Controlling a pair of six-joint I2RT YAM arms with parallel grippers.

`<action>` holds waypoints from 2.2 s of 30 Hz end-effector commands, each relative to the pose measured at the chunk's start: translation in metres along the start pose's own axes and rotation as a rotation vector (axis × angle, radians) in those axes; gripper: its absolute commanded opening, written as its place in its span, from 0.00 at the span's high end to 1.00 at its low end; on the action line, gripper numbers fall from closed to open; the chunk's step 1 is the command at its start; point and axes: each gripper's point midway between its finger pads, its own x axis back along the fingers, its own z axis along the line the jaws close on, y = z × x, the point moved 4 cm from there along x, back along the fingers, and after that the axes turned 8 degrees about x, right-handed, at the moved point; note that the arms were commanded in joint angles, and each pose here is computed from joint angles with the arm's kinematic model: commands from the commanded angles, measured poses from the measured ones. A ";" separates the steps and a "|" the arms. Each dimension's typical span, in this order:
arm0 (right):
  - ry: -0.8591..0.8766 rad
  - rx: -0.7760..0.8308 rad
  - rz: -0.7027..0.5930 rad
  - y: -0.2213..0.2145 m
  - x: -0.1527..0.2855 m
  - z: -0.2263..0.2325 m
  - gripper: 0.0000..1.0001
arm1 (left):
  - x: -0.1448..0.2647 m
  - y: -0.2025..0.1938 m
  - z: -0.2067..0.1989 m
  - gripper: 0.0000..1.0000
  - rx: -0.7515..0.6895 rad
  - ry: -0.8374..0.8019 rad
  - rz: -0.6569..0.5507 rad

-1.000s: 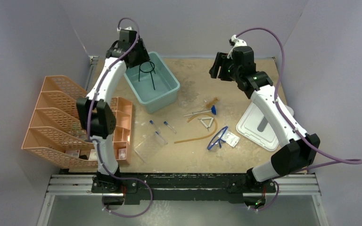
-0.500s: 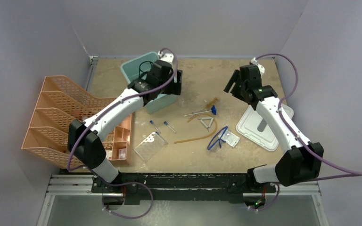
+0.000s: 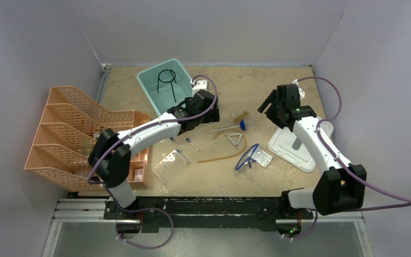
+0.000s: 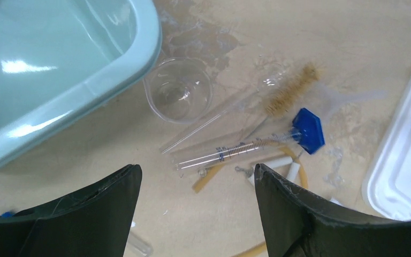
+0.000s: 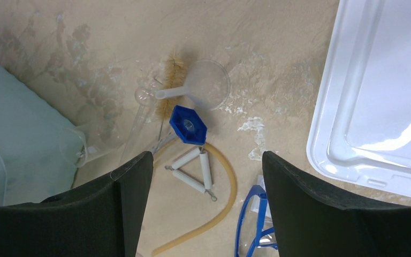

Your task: Organize the chemistry lab equipment

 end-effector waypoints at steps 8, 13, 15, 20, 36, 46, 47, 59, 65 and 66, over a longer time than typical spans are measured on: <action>0.022 -0.026 -0.058 0.007 0.016 -0.001 0.23 | -0.066 0.002 -0.011 0.23 0.079 0.157 -0.155; 0.014 -0.021 -0.076 0.009 0.022 -0.004 0.23 | -0.084 0.002 -0.012 0.23 0.036 0.189 -0.174; 0.010 -0.020 -0.084 0.009 0.024 -0.006 0.23 | -0.089 0.001 -0.011 0.23 0.018 0.202 -0.181; 0.004 -0.014 -0.097 0.009 0.029 -0.009 0.23 | -0.099 -0.001 -0.011 0.24 -0.037 0.214 -0.183; 0.006 -0.015 -0.118 0.004 0.039 -0.017 0.25 | -0.112 0.006 -0.016 0.50 -0.045 0.218 -0.239; 0.002 -0.008 -0.132 0.006 0.043 -0.018 0.25 | -0.082 0.015 -0.042 0.56 -0.080 0.090 -0.228; 0.002 -0.007 -0.132 0.006 0.043 -0.018 0.25 | -0.077 0.017 -0.043 0.57 -0.079 0.076 -0.225; 0.017 -0.010 -0.128 0.008 0.041 -0.014 0.25 | -0.012 0.057 -0.064 0.60 -0.080 -0.076 -0.249; 0.032 -0.015 -0.128 0.009 0.040 -0.011 0.25 | 0.039 0.108 -0.058 0.59 -0.067 -0.066 -0.388; 0.039 -0.015 -0.127 0.009 0.040 -0.010 0.25 | 0.043 0.118 -0.052 0.59 -0.061 -0.053 -0.401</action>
